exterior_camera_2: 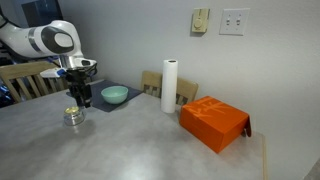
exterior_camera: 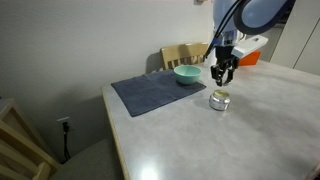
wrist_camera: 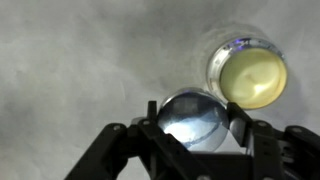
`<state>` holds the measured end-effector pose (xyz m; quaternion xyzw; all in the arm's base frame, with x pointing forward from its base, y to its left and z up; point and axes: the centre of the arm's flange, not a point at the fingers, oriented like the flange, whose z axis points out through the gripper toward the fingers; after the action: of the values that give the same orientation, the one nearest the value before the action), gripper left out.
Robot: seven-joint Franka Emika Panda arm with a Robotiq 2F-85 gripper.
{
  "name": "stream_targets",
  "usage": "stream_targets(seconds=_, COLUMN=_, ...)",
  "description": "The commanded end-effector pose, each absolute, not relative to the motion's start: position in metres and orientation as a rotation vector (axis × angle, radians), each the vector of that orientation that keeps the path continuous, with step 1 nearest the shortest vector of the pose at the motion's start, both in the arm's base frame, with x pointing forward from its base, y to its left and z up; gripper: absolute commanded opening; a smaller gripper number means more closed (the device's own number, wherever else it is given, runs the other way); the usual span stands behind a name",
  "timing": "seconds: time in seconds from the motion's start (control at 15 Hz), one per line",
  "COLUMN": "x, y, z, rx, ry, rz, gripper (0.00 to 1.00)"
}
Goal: Remove the silver lid from the silver tin then place it back on the tin
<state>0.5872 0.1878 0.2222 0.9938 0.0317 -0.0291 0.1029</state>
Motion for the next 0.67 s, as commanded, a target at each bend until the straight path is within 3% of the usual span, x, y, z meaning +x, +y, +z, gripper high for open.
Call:
stream_targets(seconds=0.0, x=0.565, y=0.201, z=0.230, rx=2.954, ry=0.192, rz=-0.190, gripper=0.44)
stream_targets(seconds=0.6, x=0.564, y=0.235, z=0.229, rx=2.925, ry=0.360, rz=-0.314, gripper=0.44)
